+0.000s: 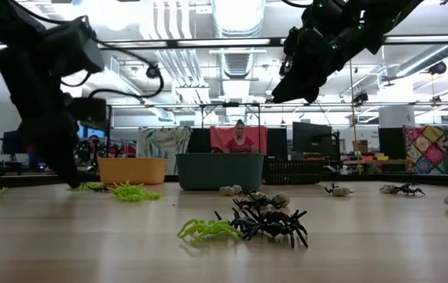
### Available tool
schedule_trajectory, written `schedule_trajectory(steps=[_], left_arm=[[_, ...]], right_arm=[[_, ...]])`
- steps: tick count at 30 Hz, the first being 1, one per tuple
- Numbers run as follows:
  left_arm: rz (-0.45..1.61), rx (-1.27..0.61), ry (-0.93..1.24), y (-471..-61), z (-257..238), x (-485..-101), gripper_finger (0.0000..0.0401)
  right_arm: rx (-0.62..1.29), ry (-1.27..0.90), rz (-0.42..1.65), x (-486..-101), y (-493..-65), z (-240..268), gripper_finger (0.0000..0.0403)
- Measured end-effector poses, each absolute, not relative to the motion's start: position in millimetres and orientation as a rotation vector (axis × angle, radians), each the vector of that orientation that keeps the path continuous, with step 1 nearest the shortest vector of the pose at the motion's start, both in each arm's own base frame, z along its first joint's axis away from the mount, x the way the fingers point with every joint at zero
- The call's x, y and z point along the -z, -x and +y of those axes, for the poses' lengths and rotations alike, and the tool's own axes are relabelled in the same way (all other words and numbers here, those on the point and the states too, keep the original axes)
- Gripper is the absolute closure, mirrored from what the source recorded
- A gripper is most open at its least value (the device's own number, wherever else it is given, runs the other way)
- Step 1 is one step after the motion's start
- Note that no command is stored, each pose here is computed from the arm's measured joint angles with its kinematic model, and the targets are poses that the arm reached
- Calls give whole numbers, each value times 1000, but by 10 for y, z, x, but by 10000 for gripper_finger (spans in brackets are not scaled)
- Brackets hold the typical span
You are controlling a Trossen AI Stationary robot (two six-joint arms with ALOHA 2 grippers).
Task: Sort Halloween decoration
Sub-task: Put the black spider toy into the yellow bin
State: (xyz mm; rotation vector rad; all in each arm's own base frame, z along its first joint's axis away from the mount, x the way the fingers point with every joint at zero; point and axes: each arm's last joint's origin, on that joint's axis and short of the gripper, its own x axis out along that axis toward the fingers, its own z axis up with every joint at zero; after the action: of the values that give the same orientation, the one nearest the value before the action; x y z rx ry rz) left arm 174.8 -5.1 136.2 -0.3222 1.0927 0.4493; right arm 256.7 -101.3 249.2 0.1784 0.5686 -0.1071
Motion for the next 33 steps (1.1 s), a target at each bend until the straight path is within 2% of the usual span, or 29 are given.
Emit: schedule_trajectory(steps=[6, 22, 33], left_arm=[[1004, -360, 337, -1781, -66, -1581, 401], [758, -279, 329, -1887, -70, -2197, 401], [612, -241, 109, -2178, -27, -2731, 401]], right_arm=[[106, -177, 568, -2492, -2567, -1013, 259], [106, -177, 566, -2493, -2569, -1013, 259], [107, -177, 563, -2497, -2571, -1014, 259]])
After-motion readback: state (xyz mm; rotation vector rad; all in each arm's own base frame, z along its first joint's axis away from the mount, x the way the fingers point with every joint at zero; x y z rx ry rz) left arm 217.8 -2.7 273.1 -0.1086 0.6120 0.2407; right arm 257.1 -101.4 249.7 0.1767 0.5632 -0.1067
